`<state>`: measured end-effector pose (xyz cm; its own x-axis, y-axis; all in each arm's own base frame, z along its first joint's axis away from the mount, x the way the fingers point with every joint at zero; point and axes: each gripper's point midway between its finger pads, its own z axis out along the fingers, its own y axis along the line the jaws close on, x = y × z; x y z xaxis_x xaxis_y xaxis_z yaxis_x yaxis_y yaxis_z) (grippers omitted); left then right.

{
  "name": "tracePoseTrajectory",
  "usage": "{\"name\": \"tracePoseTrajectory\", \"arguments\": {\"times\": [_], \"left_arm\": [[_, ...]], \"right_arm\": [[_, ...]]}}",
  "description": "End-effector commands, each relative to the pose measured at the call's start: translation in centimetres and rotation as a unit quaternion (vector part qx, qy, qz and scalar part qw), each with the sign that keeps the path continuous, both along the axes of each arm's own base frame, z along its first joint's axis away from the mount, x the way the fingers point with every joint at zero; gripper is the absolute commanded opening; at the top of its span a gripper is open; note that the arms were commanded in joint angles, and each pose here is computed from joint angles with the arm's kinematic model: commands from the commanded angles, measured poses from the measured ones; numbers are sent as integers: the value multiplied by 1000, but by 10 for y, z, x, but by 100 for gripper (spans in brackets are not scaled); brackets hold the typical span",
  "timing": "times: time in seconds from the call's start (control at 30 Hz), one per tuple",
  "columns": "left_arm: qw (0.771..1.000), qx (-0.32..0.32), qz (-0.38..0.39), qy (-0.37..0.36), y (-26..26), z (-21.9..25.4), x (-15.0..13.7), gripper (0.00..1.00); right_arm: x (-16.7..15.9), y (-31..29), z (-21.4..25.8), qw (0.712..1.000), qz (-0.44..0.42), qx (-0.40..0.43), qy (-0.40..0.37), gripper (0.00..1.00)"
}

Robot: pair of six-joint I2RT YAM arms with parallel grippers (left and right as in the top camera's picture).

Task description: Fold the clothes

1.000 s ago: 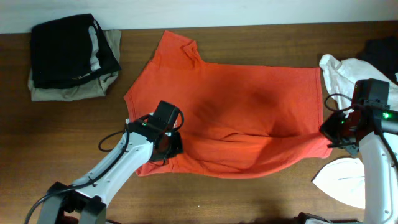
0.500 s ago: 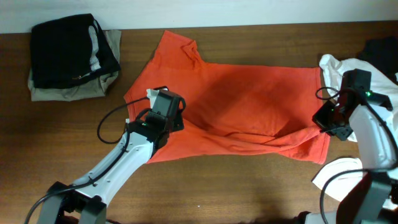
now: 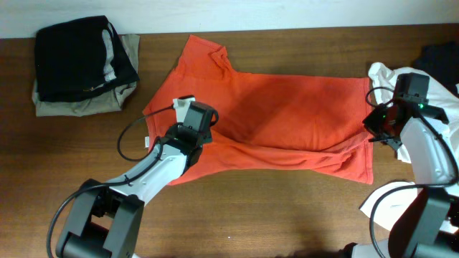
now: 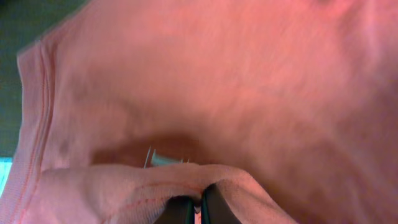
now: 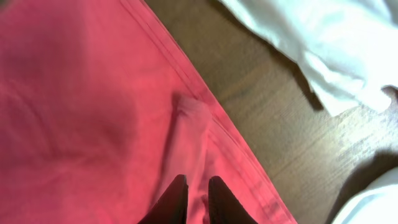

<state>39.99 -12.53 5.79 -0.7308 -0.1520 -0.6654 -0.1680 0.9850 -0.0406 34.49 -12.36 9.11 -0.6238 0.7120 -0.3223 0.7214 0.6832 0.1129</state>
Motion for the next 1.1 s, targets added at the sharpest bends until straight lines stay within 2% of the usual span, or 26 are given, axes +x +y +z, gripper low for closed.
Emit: {"name": "tracePoseTrajectory", "arguments": {"times": [0.0, 0.03, 0.07, 0.1, 0.17, 0.23, 0.27, 0.37, 0.43, 0.5, 0.57, 0.63, 0.7, 0.77, 0.83, 0.9, 1.07], "left_arm": [[998, 32, -28, -39, -3, 14, 17, 23], [998, 32, -31, -45, -4, 16, 19, 47], [997, 38, -39, -49, -5, 17, 21, 75], [996, 50, -51, -49, -5, 18, 21, 97], [994, 72, -69, -35, -3, 18, 17, 99], [994, 81, -68, 1, 5, 23, 1, 99], [993, 91, -71, 28, 11, 27, -12, 98], [986, 49, -119, 109, -1, 10, -44, 67], [976, 19, -140, 165, -8, -10, -62, 61], [971, 17, -140, 194, -5, -22, -70, 55], [967, 17, -135, 217, 1, -37, -72, 54], [965, 17, -126, 228, 7, -47, -71, 45], [955, -7, -113, 272, 16, -72, -78, 24], [950, -10, -105, 294, 21, -86, -83, 20], [947, -9, -95, 307, 29, -89, -86, 9], [943, -10, -79, 322, 41, -90, -91, 2], [938, -23, 11, 344, 88, -90, -97, 1]], "right_arm": [[-11, -2, -28, 999, -9, 9, 51, 36], [-14, -1, -35, 998, -9, 14, 65, 42], [-18, 1, -41, 997, -9, 18, 79, 42], [-22, 2, -45, 996, -9, 22, 90, 42], [-29, 8, -42, 994, -1, 36, 101, 41], [-39, 15, -32, 992, 4, 49, 114, 41], [-46, 27, -28, 989, 44, 73, 123, 41], [-63, 48, -38, 977, 92, 107, 157, 44], [-79, 54, -47, 972, 92, 120, 181, 44], [-89, 57, -54, 968, 91, 126, 196, 44], [-95, 58, -62, 967, 90, 126, 201, 43], [-93, 58, -66, 969, 91, 124, 194, 40], [-91, 57, -72, 971, 91, 120, 186, 36], [-91, 57, -75, 971, 87, 122, 188, 24], [-91, 56, -76, 971, 86, 121, 188, 13], [-93, 55, -77, 971, 78, 117, 191, 4], [-105, 52, -86, 971, 47, 109, 207, 4]]}}
